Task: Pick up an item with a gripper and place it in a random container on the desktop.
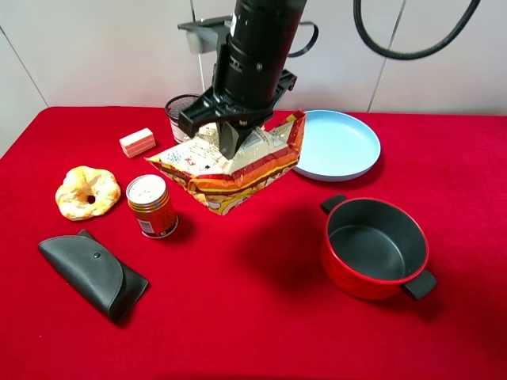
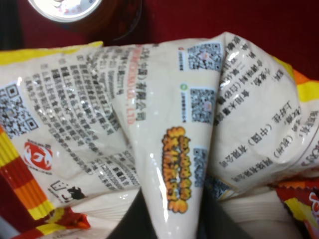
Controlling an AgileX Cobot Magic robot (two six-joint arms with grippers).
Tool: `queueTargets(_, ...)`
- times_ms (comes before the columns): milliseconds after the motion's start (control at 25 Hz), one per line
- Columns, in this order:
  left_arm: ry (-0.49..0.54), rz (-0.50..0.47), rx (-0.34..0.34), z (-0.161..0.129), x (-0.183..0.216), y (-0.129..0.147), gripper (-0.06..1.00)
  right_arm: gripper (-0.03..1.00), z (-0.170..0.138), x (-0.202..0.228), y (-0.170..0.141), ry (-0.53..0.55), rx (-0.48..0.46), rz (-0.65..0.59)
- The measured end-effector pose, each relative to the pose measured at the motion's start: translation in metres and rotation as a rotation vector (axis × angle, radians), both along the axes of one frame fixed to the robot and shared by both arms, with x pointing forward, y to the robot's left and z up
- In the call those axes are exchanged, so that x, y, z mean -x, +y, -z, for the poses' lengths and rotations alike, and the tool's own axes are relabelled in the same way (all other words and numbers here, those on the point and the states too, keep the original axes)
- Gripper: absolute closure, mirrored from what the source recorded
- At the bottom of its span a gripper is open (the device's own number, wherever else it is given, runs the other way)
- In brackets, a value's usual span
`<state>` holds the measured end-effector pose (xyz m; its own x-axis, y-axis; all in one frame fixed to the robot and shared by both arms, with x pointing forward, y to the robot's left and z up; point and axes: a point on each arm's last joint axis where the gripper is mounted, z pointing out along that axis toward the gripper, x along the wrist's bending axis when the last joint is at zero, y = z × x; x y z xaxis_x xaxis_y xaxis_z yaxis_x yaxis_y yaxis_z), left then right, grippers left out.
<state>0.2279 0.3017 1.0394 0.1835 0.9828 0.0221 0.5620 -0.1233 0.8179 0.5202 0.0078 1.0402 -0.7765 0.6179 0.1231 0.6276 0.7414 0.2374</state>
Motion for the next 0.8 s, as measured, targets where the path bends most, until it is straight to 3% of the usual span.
queueTargets(520,0.000,0.000,0.000,0.000,0.000,0.000,-0.05,0.93,-0.013,-0.002,0.002,0.004,-0.025,0.094)
queueTargets(800,0.000,0.000,0.000,0.000,0.000,0.000,-0.05,0.93,-0.013,-0.020,-0.015,-0.011,-0.010,0.148)
